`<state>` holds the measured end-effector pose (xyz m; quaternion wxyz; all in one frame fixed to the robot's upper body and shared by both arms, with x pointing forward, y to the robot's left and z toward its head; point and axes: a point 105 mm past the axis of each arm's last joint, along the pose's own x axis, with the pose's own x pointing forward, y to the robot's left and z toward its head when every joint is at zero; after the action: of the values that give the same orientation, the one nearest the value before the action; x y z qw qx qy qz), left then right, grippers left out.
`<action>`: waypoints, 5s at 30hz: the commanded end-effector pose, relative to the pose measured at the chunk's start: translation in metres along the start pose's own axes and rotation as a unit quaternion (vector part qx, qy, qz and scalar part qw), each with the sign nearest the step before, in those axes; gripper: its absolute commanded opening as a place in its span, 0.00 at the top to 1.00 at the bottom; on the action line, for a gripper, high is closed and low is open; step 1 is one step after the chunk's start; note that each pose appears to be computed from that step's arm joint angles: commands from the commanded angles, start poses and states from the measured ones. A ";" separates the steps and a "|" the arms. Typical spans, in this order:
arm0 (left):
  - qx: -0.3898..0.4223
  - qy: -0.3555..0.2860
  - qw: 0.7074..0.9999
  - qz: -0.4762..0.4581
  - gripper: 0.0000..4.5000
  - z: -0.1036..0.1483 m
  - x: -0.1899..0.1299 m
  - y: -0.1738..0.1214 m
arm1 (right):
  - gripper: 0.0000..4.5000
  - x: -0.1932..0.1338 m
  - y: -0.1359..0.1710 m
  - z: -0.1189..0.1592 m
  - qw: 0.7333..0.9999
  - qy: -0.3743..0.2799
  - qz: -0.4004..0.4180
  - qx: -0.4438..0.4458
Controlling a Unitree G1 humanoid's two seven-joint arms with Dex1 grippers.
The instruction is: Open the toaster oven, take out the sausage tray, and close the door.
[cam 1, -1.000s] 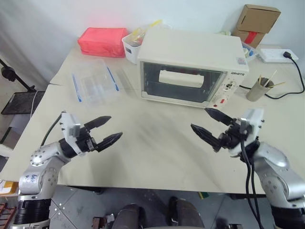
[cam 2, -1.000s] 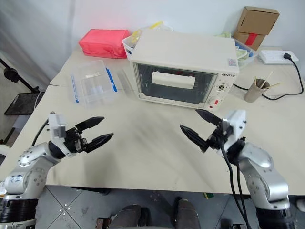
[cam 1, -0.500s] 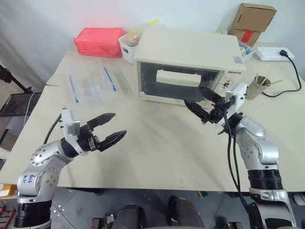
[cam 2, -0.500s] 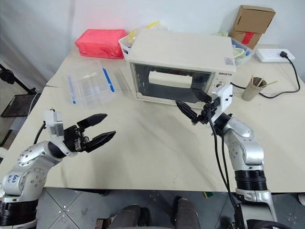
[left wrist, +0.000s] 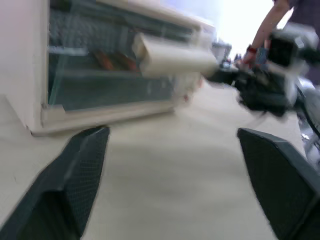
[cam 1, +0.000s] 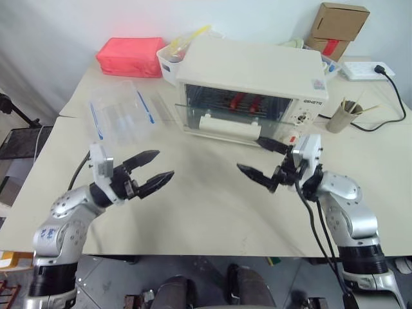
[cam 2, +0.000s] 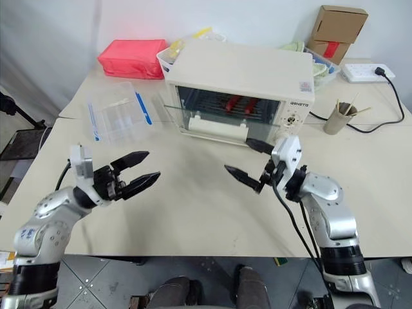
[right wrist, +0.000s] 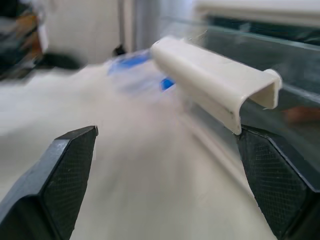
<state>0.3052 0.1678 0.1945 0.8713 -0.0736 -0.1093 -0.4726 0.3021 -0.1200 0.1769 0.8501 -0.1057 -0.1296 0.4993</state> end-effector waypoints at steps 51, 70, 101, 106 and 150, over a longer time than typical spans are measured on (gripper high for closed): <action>0.095 0.064 0.992 -0.051 0.54 -0.061 0.037 0.020 | 0.00 0.004 -0.016 0.013 0.950 0.124 -0.176 -0.226; 0.117 0.013 0.993 0.021 0.10 -0.025 0.000 0.004 | 0.00 0.096 -0.107 0.000 0.825 0.222 -0.226 -0.468; 0.136 -0.065 0.987 -0.054 0.00 0.015 0.123 0.040 | 0.99 0.111 -0.106 0.017 0.811 0.182 -0.230 -0.506; 0.133 -0.068 0.988 -0.049 0.00 0.022 0.128 0.046 | 0.99 0.106 -0.092 0.022 0.818 0.166 -0.205 -0.511; -0.497 0.163 0.852 -0.024 0.00 -0.009 0.037 0.020 | 0.99 0.030 0.029 0.019 0.835 0.166 -0.023 -0.524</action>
<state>0.3458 0.1477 0.1868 0.7228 -0.4046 0.2881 -0.4805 0.2884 -0.0825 0.1769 0.6949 -0.6144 -0.2024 0.3141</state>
